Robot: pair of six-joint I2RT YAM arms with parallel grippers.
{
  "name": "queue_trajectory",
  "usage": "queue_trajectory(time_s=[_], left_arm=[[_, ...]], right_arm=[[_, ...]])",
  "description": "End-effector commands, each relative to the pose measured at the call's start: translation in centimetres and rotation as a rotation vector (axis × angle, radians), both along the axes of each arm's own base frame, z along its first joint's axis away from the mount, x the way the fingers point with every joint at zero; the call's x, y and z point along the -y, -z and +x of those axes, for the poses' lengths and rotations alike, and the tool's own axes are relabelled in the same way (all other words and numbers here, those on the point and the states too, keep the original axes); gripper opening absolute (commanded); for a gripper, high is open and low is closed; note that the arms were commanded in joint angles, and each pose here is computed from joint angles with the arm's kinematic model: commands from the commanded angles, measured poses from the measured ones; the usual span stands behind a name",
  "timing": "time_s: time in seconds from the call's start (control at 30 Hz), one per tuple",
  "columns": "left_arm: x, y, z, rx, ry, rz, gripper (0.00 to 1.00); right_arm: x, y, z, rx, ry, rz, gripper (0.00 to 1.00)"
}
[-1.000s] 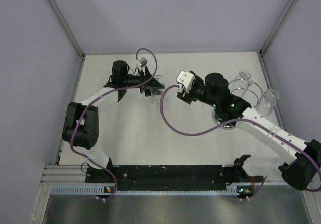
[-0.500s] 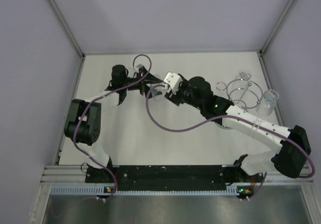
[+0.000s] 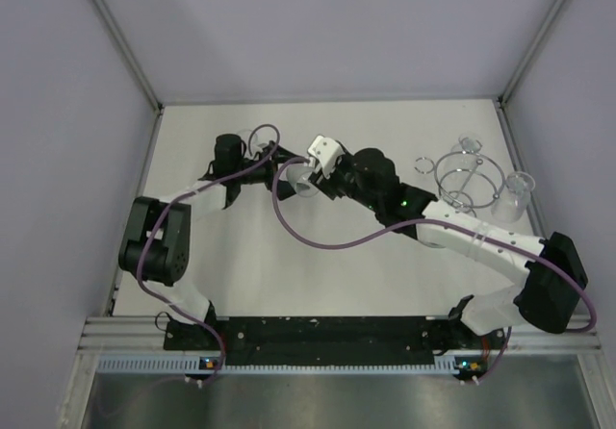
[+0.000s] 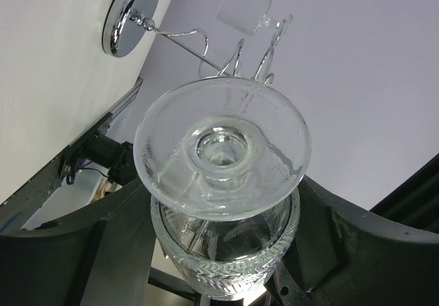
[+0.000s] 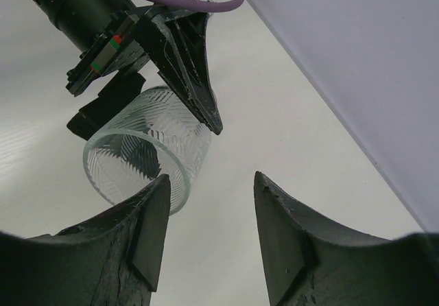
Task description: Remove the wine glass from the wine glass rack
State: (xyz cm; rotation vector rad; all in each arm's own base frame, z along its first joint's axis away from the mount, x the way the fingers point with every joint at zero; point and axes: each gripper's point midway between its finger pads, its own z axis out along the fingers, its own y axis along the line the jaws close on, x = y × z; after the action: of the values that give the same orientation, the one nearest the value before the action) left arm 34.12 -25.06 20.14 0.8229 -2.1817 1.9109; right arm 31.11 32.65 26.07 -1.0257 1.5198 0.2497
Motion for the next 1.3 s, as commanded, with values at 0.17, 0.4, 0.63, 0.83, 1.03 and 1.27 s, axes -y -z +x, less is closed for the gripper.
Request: queue_trajectory(time_s=[0.17, 0.4, 0.63, 0.83, 1.03, 1.27], left_arm=[[0.5, -3.6, -1.4, 0.019, 0.01, -0.034, 0.0], [0.6, -3.5, -1.9, 0.009, 0.01, -0.031, 0.0], [0.5, -3.7, -1.7, 0.051, 0.0, -0.014, 0.09], [0.5, -3.1, -1.7, 0.035, 0.0, 0.003, 0.38], [0.4, -2.4, -1.4, 0.046, -0.014, 0.029, 0.92], [0.1, -2.8, -0.5, 0.079, -0.032, 0.06, 0.98]], right_arm=[[-1.5, -3.0, 0.6, 0.071, 0.01, 0.081, 0.5], [-2.4, -2.9, 1.0, 0.081, -0.014, 0.072, 0.42], [-2.5, -2.4, 0.7, 0.072, -0.037, 0.059, 0.19], [-2.8, -2.5, 0.7, 0.076, -0.045, 0.057, 0.0], [-2.4, -2.8, 0.5, 0.072, -0.037, 0.069, 0.0], [-1.2, -3.8, 0.9, 0.061, -0.001, 0.09, 0.0]])
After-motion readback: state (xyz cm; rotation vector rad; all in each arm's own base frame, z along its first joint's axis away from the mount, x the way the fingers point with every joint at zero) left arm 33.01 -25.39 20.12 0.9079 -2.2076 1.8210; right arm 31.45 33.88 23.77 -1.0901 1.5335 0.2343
